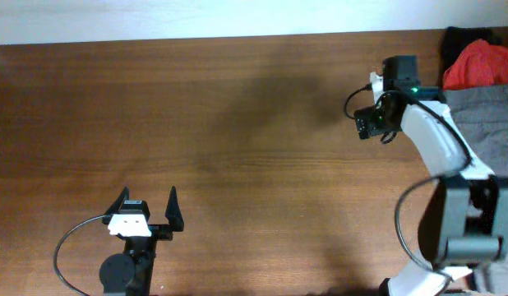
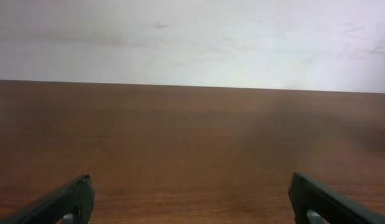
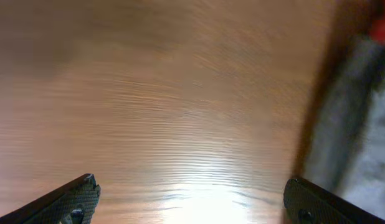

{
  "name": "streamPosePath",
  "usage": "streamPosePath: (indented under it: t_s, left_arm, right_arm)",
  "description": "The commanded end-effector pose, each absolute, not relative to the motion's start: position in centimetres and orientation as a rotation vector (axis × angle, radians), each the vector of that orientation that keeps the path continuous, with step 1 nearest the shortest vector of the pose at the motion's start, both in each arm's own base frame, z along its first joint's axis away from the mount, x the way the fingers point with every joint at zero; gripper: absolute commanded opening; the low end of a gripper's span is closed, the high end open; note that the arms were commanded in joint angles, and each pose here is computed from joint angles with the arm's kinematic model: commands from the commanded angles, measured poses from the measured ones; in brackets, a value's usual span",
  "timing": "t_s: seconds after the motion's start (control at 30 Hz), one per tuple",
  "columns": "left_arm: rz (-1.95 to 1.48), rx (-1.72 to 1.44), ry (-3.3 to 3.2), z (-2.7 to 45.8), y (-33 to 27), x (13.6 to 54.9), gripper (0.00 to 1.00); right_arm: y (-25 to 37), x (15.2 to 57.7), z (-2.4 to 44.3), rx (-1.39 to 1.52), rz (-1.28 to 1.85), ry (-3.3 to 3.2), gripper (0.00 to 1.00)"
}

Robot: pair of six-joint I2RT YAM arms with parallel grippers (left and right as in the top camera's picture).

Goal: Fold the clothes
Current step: 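Move the right gripper to the grey shorts on the clothes pile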

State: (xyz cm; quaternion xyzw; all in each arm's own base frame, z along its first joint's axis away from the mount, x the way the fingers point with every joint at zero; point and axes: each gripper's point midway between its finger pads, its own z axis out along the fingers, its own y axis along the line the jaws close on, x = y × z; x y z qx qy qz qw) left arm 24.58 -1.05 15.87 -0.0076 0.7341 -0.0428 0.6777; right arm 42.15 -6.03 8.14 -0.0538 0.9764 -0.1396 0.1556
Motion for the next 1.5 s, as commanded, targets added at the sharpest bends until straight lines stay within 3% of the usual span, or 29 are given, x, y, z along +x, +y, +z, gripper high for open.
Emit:
streamPosePath:
  t_s: [0.0, 0.33, 0.7, 1.47]
  left_arm:
    - [-0.084, -0.004, 1.648, 15.7, -1.1, 24.6, 0.99]
    - [-0.084, -0.004, 1.648, 15.7, -1.1, 24.6, 0.99]
    - [-0.084, -0.004, 1.648, 15.7, -1.1, 24.6, 0.99]
    - [-0.084, -0.004, 1.648, 15.7, -1.1, 24.6, 0.99]
  right_arm:
    - [-11.0, 42.3, 9.5, 0.11, -0.8, 2.712, 0.99]
    - [-14.5, 44.9, 10.9, 0.244, -1.081, 2.488, 0.99]
    - [-16.6, 45.1, 6.4, 0.279, -1.116, 2.536, 0.99]
    - [-21.7, 46.7, 2.4, 0.462, -1.101, 2.428, 0.98]
